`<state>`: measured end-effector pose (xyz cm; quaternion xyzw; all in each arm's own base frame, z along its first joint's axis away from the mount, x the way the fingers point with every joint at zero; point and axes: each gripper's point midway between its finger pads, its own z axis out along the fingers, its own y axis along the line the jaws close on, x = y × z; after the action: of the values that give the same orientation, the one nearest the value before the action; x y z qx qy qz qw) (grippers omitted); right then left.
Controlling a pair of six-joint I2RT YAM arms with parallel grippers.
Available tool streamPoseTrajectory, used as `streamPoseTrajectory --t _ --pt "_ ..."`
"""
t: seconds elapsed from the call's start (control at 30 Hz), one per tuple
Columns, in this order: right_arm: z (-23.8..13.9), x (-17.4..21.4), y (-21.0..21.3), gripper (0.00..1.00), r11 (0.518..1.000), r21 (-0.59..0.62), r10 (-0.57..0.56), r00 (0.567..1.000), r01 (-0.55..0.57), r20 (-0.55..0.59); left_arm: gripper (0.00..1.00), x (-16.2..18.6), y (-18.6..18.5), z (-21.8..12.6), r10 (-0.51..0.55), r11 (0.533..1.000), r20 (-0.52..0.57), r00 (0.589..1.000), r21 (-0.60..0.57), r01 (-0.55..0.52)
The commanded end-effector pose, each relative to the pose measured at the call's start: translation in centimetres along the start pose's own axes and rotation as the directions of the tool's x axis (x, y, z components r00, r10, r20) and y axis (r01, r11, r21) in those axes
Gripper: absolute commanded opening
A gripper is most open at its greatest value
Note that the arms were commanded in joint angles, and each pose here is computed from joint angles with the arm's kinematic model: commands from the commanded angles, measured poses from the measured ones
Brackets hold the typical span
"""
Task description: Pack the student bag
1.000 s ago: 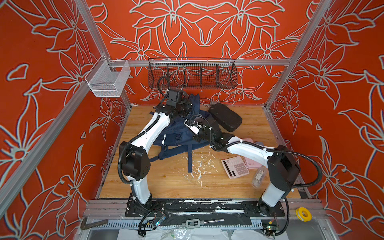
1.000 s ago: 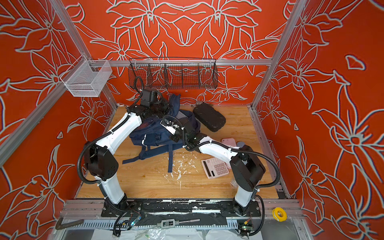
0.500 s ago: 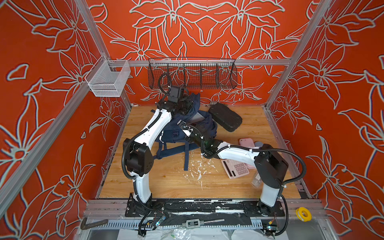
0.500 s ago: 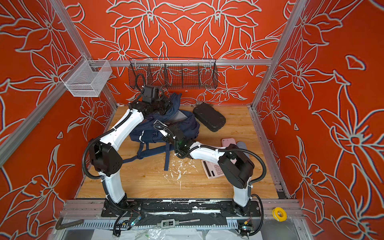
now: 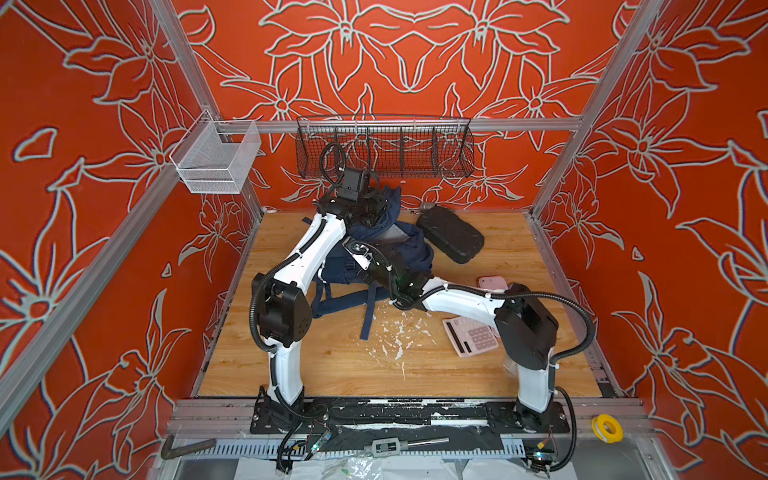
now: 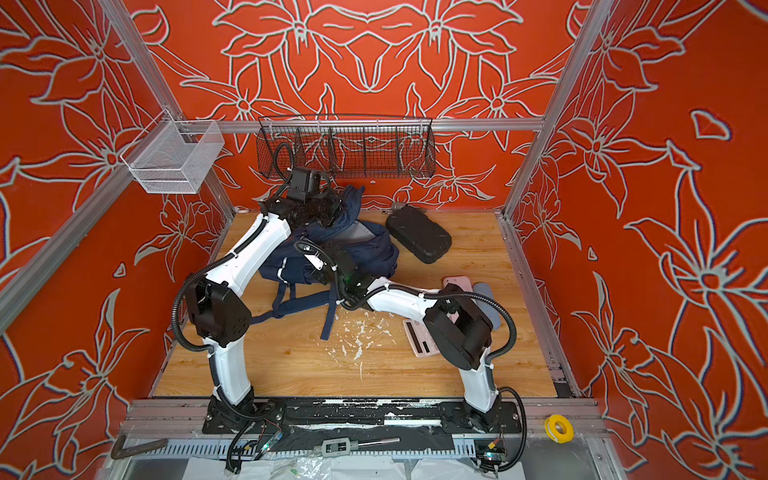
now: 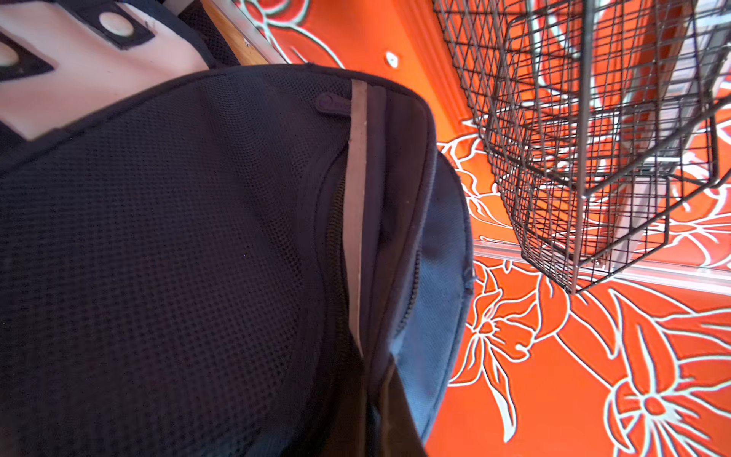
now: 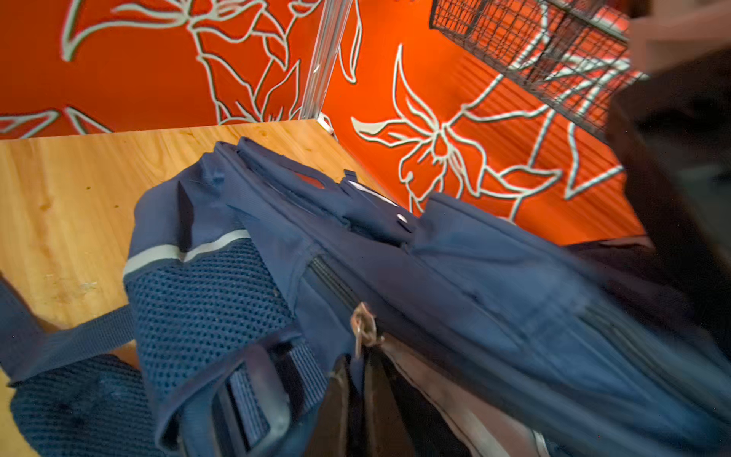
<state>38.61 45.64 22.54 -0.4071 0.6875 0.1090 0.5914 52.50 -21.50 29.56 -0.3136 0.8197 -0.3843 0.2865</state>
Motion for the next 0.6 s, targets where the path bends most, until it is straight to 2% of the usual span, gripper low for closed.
streamPoseTrajectory --t 0.0,0.27,0.43,0.5,0.53,0.57 --pt "-1.8 -1.7 13.6 0.0 0.892 -0.45 -0.027 0.998 0.05 0.057 0.0 0.3 -10.6 -2.3 0.073 0.93 0.065 0.995 0.356 -0.091" --pt "-0.8 0.9 15.0 0.0 0.856 -0.501 -0.157 0.988 0.13 -0.012 0.0 1.3 -9.9 -1.8 0.087 0.936 0.044 0.995 0.338 -0.097" --pt "-0.3 0.7 14.4 0.02 0.871 -0.475 -0.147 0.989 0.124 -0.013 0.0 1.6 -9.4 -1.6 0.105 0.939 0.033 0.994 0.325 -0.11" --pt "-0.6 1.0 13.8 0.09 0.88 -0.46 -0.155 0.987 0.123 -0.032 0.0 1.6 -9.1 -2.2 0.142 0.936 0.021 0.99 0.323 -0.141" --pt "-0.9 1.1 13.4 0.17 0.886 -0.447 -0.156 0.987 0.124 -0.037 0.0 1.6 -8.6 -2.5 0.164 0.936 0.009 0.986 0.316 -0.158" --pt "-1.6 1.0 13.0 0.3 0.888 -0.441 -0.158 0.987 0.129 -0.028 0.0 1.6 -8.1 -3.1 0.186 0.933 -0.011 0.982 0.314 -0.174"
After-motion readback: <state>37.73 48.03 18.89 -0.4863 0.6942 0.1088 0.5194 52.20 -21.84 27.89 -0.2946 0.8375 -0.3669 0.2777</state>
